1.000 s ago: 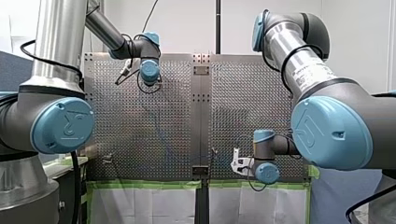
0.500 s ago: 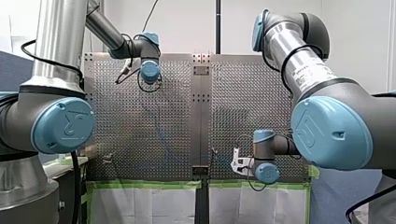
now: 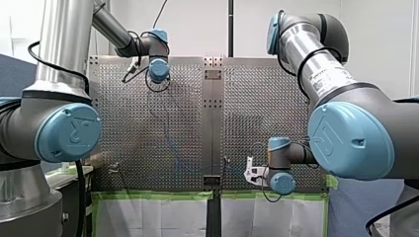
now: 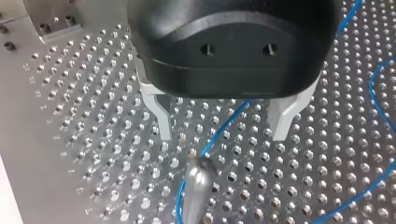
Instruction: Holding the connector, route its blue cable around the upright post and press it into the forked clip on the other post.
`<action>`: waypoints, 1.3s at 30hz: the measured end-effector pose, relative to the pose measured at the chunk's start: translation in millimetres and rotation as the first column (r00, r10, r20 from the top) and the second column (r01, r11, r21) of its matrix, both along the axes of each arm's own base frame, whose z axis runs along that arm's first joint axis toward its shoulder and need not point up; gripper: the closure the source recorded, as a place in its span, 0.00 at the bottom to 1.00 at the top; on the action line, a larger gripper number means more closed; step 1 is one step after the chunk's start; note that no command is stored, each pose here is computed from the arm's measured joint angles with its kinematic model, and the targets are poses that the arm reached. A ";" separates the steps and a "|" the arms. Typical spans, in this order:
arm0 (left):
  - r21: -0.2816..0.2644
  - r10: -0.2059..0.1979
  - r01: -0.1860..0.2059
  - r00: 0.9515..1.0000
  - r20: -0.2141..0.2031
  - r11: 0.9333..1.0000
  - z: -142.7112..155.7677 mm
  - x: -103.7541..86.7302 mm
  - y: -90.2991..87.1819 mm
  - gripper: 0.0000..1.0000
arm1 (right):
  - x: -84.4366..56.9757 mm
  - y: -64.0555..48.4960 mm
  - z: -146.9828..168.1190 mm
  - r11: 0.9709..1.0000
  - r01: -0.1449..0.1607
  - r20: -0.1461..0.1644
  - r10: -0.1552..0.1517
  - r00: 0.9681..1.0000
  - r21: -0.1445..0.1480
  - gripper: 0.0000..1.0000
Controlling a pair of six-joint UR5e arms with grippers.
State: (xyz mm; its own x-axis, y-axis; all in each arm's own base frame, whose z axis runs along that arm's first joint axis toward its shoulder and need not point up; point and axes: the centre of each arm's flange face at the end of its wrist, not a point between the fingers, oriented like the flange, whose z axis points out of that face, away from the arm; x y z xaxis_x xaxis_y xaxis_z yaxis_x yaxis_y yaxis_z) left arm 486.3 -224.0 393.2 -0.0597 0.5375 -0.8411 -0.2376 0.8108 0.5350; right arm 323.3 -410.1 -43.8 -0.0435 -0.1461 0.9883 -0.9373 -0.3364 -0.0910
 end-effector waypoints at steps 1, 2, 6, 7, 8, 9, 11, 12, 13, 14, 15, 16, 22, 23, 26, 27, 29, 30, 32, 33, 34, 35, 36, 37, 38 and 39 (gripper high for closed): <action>0.000 0.002 -0.002 1.000 0.000 1.000 0.3 0.6 0.8 0.01 | 0.0 0.2 0.0 1.000 0.000 0.000 0.000 1.000 0.000 0.98; 0.001 0.003 -0.003 1.000 -0.002 1.000 0.0 1.2 1.4 0.01 | 0.0 0.1 0.0 1.000 0.000 0.000 0.000 1.000 0.000 0.98; 0.011 0.001 -0.001 1.000 -0.024 1.000 -8.4 4.9 1.5 0.01 | 0.0 0.1 0.0 1.000 0.000 0.000 0.000 1.000 0.000 0.98; 0.013 0.000 0.000 1.000 -0.029 1.000 -10.9 5.9 1.2 0.01 | 0.0 0.1 0.0 1.000 0.000 0.000 0.000 1.000 0.000 0.98; 0.015 -0.001 0.002 0.999 -0.034 1.000 -13.4 7.0 0.9 0.01 | 0.0 0.1 0.0 1.000 0.000 0.000 0.000 1.000 0.000 0.98; 0.016 -0.003 0.004 0.999 -0.038 1.000 -15.9 8.5 0.5 0.01 | 0.0 0.0 0.1 1.000 0.000 0.000 0.000 1.000 0.000 0.98; 0.018 -0.006 0.007 0.999 -0.041 1.000 -18.0 10.0 0.0 0.01 | 0.1 -0.1 0.0 1.000 0.000 0.000 0.000 1.000 0.000 0.98; 0.017 -0.008 0.008 0.999 -0.041 1.000 -18.3 10.8 -0.3 0.01 | 0.1 0.0 0.0 1.000 0.000 0.000 0.000 1.000 0.000 0.98; 0.017 -0.007 0.008 0.999 -0.040 1.000 -18.0 11.4 -0.3 0.01 | 0.1 0.0 0.0 1.000 0.000 0.000 0.000 1.000 0.000 0.98; 0.017 -0.006 0.007 0.999 -0.039 1.000 -17.3 12.1 0.0 0.01 | 0.1 0.0 -0.1 1.000 0.000 0.000 0.000 1.000 0.000 0.98; 0.017 -0.004 0.005 0.999 -0.038 1.000 -16.1 13.0 0.4 0.01 | 0.1 0.0 -0.1 1.000 0.000 0.000 0.000 1.000 0.000 0.98; 0.016 -0.003 0.004 0.999 -0.036 1.000 -15.2 13.6 0.8 0.01 | 0.0 0.0 -0.1 1.000 0.000 0.000 0.000 1.000 0.000 0.98; 0.016 0.004 -0.003 0.999 -0.032 1.000 -13.4 17.3 5.2 0.01 | 0.0 0.1 -0.4 1.000 0.000 0.000 0.000 1.000 0.000 0.98; 0.016 0.004 -0.003 0.999 -0.033 1.000 -13.5 17.5 5.6 0.01 | 0.0 0.1 -0.3 1.000 0.000 0.000 0.000 1.000 0.000 0.98; 0.017 0.002 -0.002 0.999 -0.039 1.000 -16.0 18.5 5.7 0.01 | 0.1 -0.1 -0.1 1.000 0.000 0.001 0.000 1.000 -0.002 0.98; 0.019 0.002 -0.001 0.999 -0.045 1.000 -18.6 19.3 5.4 0.01 | 0.1 -0.1 -0.1 1.000 0.000 0.001 0.000 1.000 -0.001 0.98; 0.022 0.000 0.001 0.998 -0.057 1.000 -23.9 20.7 4.5 0.01 | 0.1 0.0 -0.2 1.000 0.000 0.000 0.000 1.000 -0.001 0.98; 0.025 -0.001 0.003 0.998 -0.067 1.000 -28.4 21.5 3.3 0.01 | 0.1 0.1 -0.2 1.000 0.000 0.000 0.000 1.000 -0.001 0.98; 0.031 -0.004 0.006 0.997 -0.081 1.000 -34.8 22.2 1.0 0.01 | 0.1 0.1 -0.3 1.000 0.000 0.000 0.000 1.000 0.000 0.98; 0.033 -0.005 0.008 0.996 -0.088 0.999 -38.2 22.1 -0.2 0.01 | 0.0 0.2 -0.4 1.000 0.000 -0.001 0.000 1.000 0.000 0.98; 0.035 -0.005 0.008 0.996 -0.092 0.999 -40.4 21.8 -0.9 0.01 | 0.0 0.2 -0.4 1.000 0.000 -0.001 0.000 1.000 0.000 0.98; 0.036 -0.004 0.007 0.995 -0.096 0.999 -42.3 21.4 -1.2 0.01 | 0.0 0.2 -0.4 1.000 0.000 -0.001 0.000 1.000 0.000 0.98; 0.037 -0.002 0.006 0.995 -0.101 0.999 -44.5 20.7 -1.2 0.01 | 0.0 0.3 -0.5 1.000 0.000 -0.002 0.000 1.000 0.001 0.98; 0.039 0.000 0.004 0.995 -0.105 0.999 -46.4 20.0 -1.2 0.01 | 0.0 0.3 -0.5 1.000 0.000 -0.002 0.000 1.000 0.001 0.98; 0.040 0.002 0.002 0.994 -0.108 0.999 -48.3 19.2 -1.0 0.01 | 0.0 0.3 -0.6 1.000 0.000 -0.002 0.000 1.000 0.001 0.98; 0.041 0.004 0.000 0.994 -0.113 0.999 -50.9 17.8 -0.9 0.01 | 0.0 0.4 -0.6 1.000 0.000 -0.002 0.000 1.000 0.002 0.98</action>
